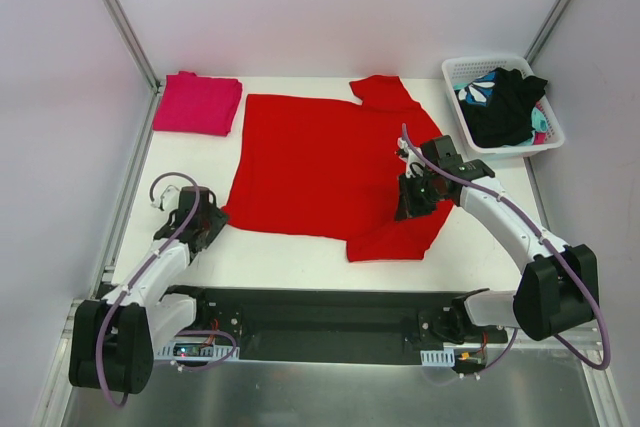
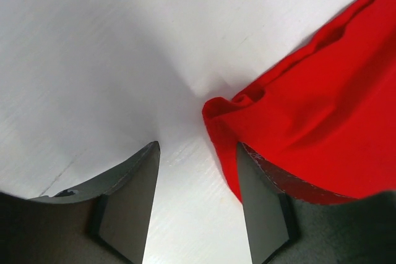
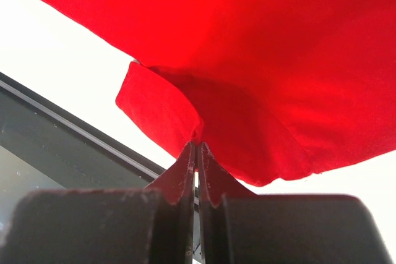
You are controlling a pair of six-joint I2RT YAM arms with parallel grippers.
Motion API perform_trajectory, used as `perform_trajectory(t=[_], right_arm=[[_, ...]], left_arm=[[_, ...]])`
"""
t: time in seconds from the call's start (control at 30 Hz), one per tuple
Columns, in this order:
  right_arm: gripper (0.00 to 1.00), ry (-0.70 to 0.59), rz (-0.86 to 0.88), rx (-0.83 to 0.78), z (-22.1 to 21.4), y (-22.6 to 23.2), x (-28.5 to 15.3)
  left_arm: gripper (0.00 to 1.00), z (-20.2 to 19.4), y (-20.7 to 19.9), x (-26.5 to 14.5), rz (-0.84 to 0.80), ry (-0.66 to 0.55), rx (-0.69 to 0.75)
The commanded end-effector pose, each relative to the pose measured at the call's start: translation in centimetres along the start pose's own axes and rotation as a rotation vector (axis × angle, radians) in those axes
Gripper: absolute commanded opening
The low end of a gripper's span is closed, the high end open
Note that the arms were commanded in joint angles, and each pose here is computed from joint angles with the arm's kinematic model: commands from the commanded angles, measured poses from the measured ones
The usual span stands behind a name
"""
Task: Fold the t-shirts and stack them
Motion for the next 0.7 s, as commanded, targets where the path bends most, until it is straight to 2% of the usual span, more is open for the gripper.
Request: perform_trajectory(t=[0.0, 0.3, 0.4, 0.53, 0.57, 0.63, 0.67], right_arm=[[0.01, -0.002, 0.020, -0.007, 0.3, 0.3, -0.5], [0.01, 0.004, 0.031, -0.006, 0.2, 0.5, -0.4], [0.01, 0.007, 0.031, -0.005, 0.2, 0.4, -0.4], [0.01, 0.015, 0.034, -0.002, 0.3, 0.3, -0.1], [0.01, 0.017, 0.034, -0.001, 0.4, 0.3, -0.1], [0.01, 0.014, 0.032, -0.002, 0.4, 0.3, -0.1], [0.01, 0.013, 0.026, -0.003, 0.4, 0.3, -0.1]], left_arm=[[0.52, 0.3, -0.9, 0.6, -0.046, -0.006, -0.041], [0.48, 0.4, -1.9, 1.6, -0.068, -0.006, -0.063], [0.43, 0.2, -1.8, 1.8, -0.056, 0.010, -0.066], [0.33, 0.0, -1.6, 1.9, -0.052, 0.023, -0.067], [0.28, 0.0, -1.6, 1.8, -0.056, 0.023, -0.067], [0.23, 0.0, -1.5, 1.6, -0.061, 0.018, -0.069], [0.17, 0.0, -1.5, 1.4, -0.061, 0.016, -0.066]])
Point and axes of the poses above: each gripper's point midway between its finger pads, its own x axis out along the fingers, its own y axis along the line the jaws close on, z = x × y, the point moved 9 cm from there along -x, back along the fingers, and after that the axes turned 8 degrees about -x, right-handed, at the moved point
